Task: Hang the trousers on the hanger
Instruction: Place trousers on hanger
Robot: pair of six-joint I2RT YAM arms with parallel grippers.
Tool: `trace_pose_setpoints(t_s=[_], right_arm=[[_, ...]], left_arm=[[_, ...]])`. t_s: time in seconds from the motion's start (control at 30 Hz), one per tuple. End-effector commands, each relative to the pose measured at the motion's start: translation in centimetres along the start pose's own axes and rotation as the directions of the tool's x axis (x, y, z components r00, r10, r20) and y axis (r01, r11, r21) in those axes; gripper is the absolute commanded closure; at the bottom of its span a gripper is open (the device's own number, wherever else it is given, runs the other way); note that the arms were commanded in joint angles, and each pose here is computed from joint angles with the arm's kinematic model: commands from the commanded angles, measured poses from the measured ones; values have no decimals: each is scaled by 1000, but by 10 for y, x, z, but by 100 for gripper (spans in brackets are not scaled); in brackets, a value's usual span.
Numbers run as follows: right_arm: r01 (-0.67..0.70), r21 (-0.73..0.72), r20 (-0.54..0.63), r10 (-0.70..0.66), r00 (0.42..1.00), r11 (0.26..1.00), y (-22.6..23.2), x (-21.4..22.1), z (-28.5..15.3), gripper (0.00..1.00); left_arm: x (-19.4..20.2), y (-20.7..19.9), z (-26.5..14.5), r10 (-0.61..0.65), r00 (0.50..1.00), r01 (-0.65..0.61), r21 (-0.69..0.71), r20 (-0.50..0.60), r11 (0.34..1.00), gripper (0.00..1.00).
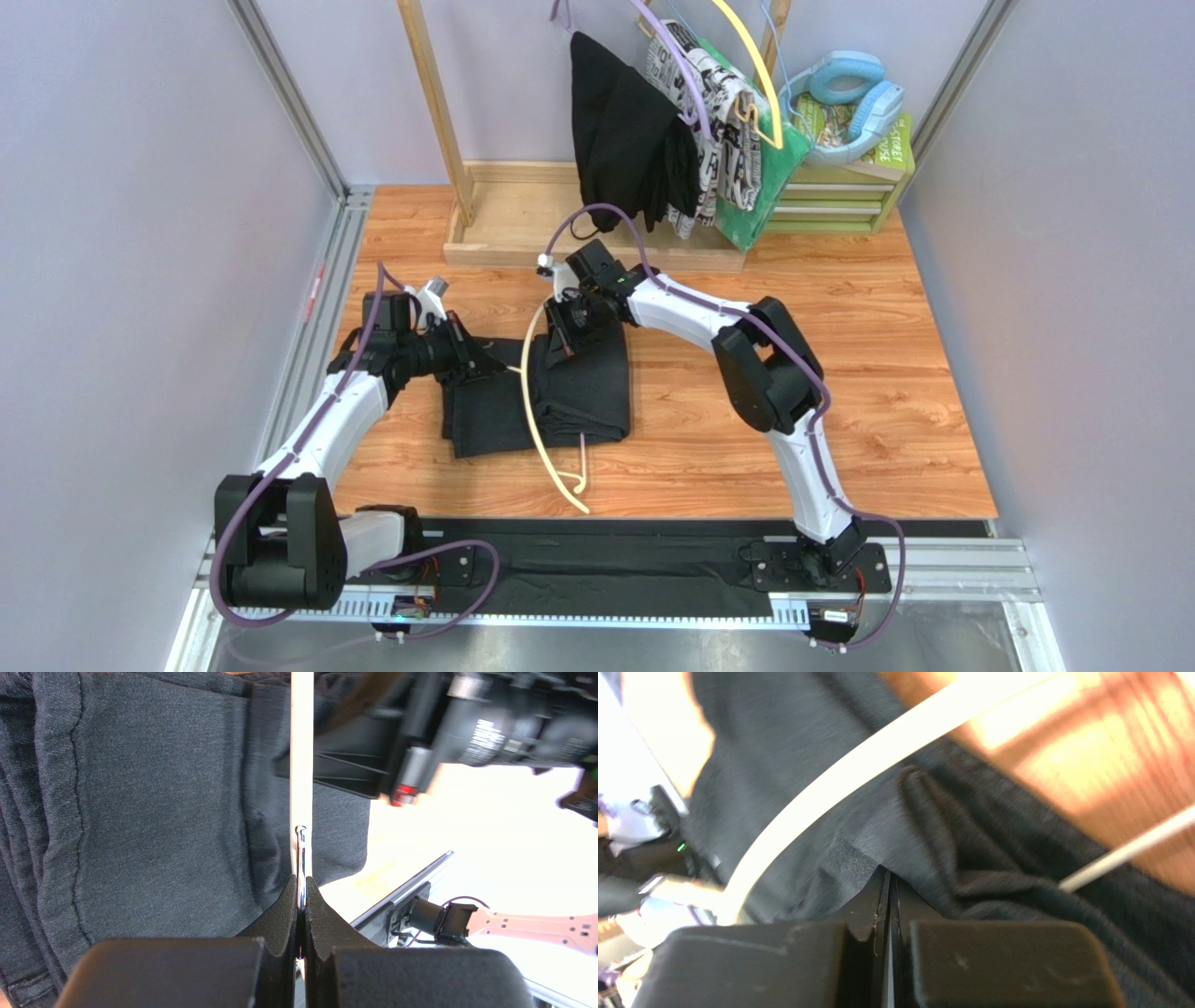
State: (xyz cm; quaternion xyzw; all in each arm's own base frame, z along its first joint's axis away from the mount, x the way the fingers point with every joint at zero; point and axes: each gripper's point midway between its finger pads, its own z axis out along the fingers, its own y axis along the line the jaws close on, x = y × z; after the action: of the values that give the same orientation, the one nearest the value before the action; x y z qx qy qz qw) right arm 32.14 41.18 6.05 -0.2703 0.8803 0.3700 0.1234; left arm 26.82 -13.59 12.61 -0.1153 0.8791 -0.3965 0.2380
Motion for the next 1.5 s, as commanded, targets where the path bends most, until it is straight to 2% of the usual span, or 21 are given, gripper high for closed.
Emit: trace_pose_setpoints(t_s=[0.0, 0.1, 0.17, 0.27, 0.33, 0.43, 0.47, 0.57, 0.73, 0.8, 0.87, 1.0, 1.1, 1.13, 1.2, 1.23, 1.4, 1.43, 1.47], right_arm=[[28, 16, 143, -30, 989, 999, 6, -48, 19, 90], [63, -19, 83, -61, 995, 998, 25, -31, 18, 70], [86, -45, 66, -83, 994, 995, 35, -18, 8, 63], [160, -76, 84, -153, 985, 984, 61, -21, -27, 59], [201, -85, 99, -193, 976, 976, 75, -22, -48, 61], [196, -88, 52, -192, 980, 977, 76, -3, -53, 79], [202, -86, 31, -200, 979, 975, 75, 5, -53, 89], [182, -88, -52, -187, 981, 979, 70, 34, -33, 100], [124, -97, -215, -142, 966, 988, 62, 90, 10, 100], [86, -81, -242, -103, 965, 993, 52, 101, 18, 95], [103, -67, -225, -116, 967, 992, 49, 100, 18, 91], [149, -90, -179, -163, 970, 985, 65, 80, -7, 85], [193, -91, -117, -203, 972, 977, 80, 60, -40, 73], [189, -70, -105, -196, 975, 979, 77, 55, -49, 64], [195, -52, -71, -198, 978, 979, 79, 47, -66, 55], [178, -36, -66, -180, 982, 983, 74, 44, -72, 50], [93, -89, -13, -95, 995, 992, 87, 32, -88, 47], [89, -118, 21, -87, 996, 989, 92, 25, -84, 42], [14, -131, 41, -9, 999, 991, 98, 19, -84, 35]], left_arm=[[-3, -11, -4, 29, 1000, -29, 40, 5, 999, 100], [-6, -13, -7, 38, 999, -38, 33, 11, 999, 100], [-10, -15, -8, 43, 999, -44, 28, 23, 999, 100], [-12, -12, -7, 26, 1000, -26, 4, 16, 1000, 100], [-11, -12, -6, 9, 1000, -9, 6, 13, 1000, 100], [-13, -13, -5, 7, 1000, -7, 10, 17, 1000, 100], [-14, -13, -5, 15, 1000, -15, 12, 20, 1000, 100], [-15, -9, -4, 27, 999, -27, -8, 21, 1000, 100], [-17, -12, -7, 37, 999, -36, -9, 24, 999, 100], [-17, -12, -9, 38, 999, -38, -20, 24, 999, 100], [-15, -12, -10, 31, 999, -30, -28, 13, 999, 100], [-15, -13, -13, 43, 999, -42, -35, 14, 998, 100], [-17, -15, -15, 46, 999, -45, -32, 23, 998, 100], [-18, -16, -15, 41, 999, -40, -29, 23, 999, 100], [-20, -17, -14, 39, 999, -38, -28, 26, 999, 100], [-20, -17, -14, 35, 999, -35, -27, 24, 999, 100], [-23, -19, -15, 19, 999, -18, -32, 43, 999, 100], [-24, -21, -14, 16, 999, -15, -28, 45, 1000, 100], [-24, -21, -14, 7, 999, -6, -27, 46, 1000, 100]])
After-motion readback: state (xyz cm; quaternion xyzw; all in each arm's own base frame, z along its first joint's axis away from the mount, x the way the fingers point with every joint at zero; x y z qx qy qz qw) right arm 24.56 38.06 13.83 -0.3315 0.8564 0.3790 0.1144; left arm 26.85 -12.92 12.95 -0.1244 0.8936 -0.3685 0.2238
